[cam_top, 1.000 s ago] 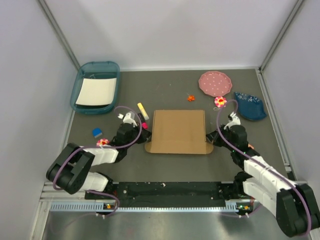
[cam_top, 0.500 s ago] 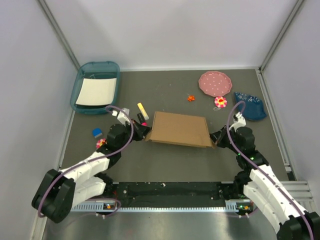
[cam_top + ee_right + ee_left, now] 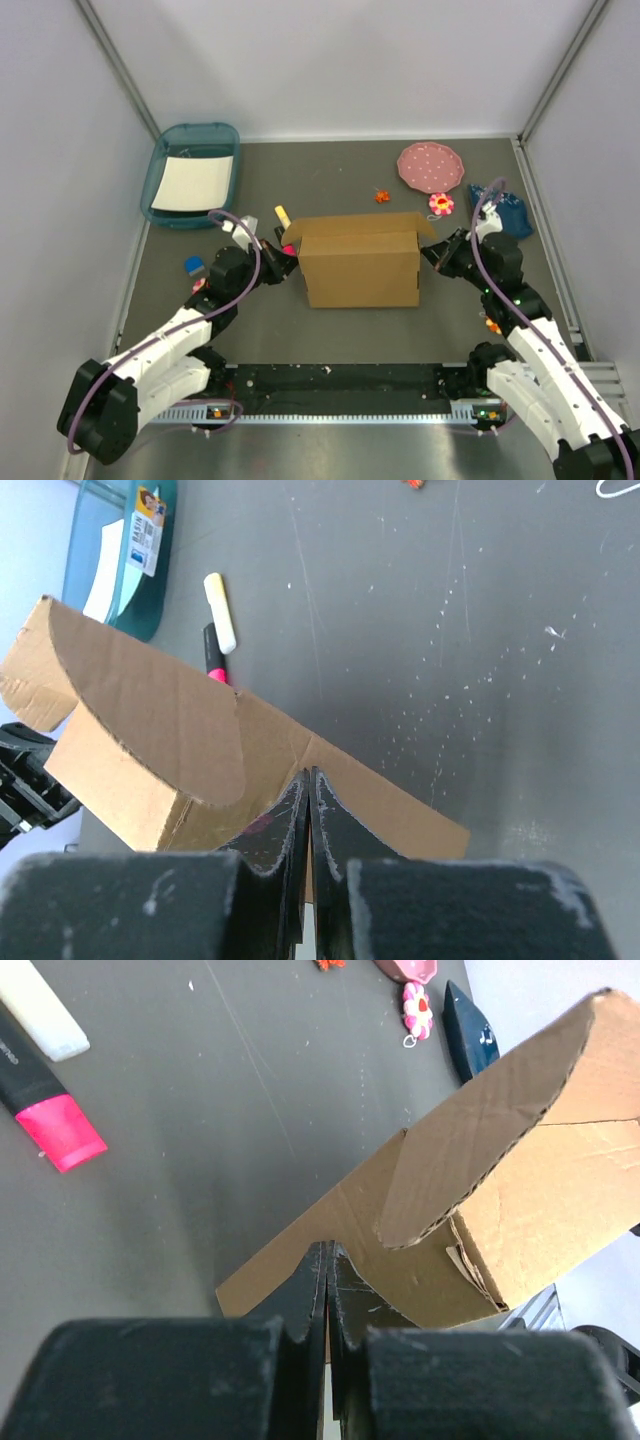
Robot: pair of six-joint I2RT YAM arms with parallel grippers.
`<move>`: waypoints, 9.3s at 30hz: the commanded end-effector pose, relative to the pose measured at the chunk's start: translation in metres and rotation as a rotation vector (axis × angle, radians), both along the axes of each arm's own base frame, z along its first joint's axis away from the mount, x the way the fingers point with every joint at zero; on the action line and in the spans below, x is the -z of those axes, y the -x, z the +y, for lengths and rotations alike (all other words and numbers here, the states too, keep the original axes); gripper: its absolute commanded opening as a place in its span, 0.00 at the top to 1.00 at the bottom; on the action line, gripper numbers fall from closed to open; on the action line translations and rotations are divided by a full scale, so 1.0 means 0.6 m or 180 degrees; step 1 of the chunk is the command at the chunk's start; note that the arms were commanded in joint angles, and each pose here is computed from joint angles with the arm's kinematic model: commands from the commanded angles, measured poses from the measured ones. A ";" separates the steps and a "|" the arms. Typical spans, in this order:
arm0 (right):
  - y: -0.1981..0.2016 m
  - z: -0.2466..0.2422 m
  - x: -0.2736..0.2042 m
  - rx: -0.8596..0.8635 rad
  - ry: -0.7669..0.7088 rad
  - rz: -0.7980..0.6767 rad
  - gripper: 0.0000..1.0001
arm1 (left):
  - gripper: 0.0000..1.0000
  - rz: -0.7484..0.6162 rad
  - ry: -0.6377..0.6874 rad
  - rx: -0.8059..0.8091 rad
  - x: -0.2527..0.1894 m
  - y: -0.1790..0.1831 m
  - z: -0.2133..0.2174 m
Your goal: Fold the paper box
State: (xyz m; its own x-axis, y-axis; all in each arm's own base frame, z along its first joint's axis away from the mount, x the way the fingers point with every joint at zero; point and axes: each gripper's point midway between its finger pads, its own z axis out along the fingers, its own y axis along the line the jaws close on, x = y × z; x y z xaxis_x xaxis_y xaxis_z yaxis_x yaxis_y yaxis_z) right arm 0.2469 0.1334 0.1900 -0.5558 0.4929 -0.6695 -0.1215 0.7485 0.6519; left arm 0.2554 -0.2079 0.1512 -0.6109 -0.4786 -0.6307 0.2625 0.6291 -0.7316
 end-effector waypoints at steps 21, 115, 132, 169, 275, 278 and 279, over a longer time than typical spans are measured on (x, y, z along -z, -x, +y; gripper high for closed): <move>-0.010 0.032 -0.009 -0.0340 -0.0233 -0.0703 1.00 | 1.00 -0.0785 0.0495 0.0173 -0.115 -0.011 -0.029; -0.071 -0.015 -0.083 -0.0411 0.1190 -0.0587 0.78 | 0.37 -0.0869 -0.0851 -0.1505 -0.199 -0.024 0.177; -0.052 -0.003 -0.062 -0.0510 0.1162 -0.0587 0.93 | 0.33 -0.1124 -0.0822 -0.0986 -0.203 -0.024 0.128; -0.043 0.007 -0.041 -0.0578 0.1077 -0.0564 0.96 | 0.42 -0.1472 -0.1017 -0.0102 -0.190 -0.090 0.017; -0.003 0.059 0.067 -0.0488 0.1179 -0.0269 1.00 | 1.00 -0.0400 -0.0198 0.0095 -0.120 -0.048 -0.026; -0.003 0.059 0.066 -0.0487 0.1177 -0.0274 1.00 | 1.00 -0.0424 -0.0275 0.0065 -0.107 -0.048 -0.021; -0.003 0.059 0.066 -0.0489 0.1179 -0.0275 1.00 | 1.00 -0.0434 -0.0303 0.0068 -0.105 -0.047 -0.019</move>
